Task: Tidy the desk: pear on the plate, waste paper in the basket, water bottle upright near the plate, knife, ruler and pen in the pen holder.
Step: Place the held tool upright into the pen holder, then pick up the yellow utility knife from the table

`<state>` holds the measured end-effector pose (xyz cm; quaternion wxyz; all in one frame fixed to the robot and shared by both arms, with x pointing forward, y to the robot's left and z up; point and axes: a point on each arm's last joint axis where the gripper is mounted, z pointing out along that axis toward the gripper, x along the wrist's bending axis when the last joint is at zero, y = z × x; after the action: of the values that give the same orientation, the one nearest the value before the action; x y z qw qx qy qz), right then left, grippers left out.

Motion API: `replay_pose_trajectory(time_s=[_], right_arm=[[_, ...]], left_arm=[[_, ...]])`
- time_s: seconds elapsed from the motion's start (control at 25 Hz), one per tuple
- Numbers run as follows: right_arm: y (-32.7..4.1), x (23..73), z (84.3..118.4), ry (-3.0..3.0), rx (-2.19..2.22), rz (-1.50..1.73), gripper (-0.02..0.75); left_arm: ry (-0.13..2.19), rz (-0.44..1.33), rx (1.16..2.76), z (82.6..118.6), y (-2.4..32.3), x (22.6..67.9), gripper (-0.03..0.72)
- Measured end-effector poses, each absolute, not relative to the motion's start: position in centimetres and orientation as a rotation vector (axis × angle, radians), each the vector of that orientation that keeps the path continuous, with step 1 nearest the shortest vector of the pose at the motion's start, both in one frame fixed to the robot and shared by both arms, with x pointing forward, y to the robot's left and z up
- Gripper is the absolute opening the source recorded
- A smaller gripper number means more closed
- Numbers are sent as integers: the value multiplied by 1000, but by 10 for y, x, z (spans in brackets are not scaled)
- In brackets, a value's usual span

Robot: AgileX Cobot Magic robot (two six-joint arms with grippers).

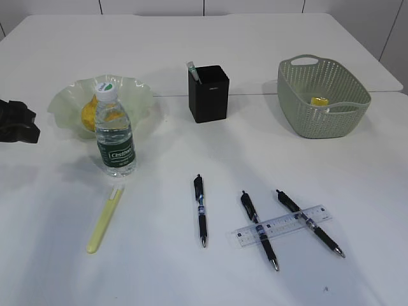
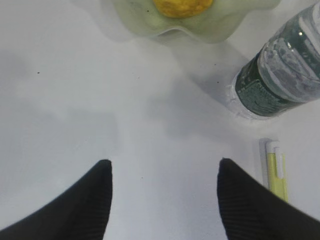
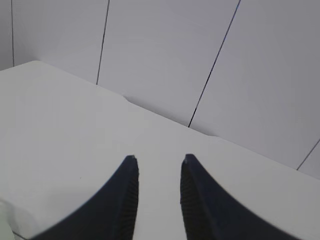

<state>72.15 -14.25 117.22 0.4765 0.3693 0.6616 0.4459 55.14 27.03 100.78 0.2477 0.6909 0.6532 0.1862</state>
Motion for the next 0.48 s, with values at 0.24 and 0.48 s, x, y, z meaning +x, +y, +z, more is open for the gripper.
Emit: replay_pose_trajectory(time_s=[0.24, 0.48], right_arm=[[-137, 727, 1140, 1610, 838, 1135, 219], [-134, 728, 1108, 1615, 799, 1173, 219]], left_arm=[[1784, 503, 1877, 1008, 270, 551, 465], [1784, 501, 1876, 1008, 270, 551, 465]])
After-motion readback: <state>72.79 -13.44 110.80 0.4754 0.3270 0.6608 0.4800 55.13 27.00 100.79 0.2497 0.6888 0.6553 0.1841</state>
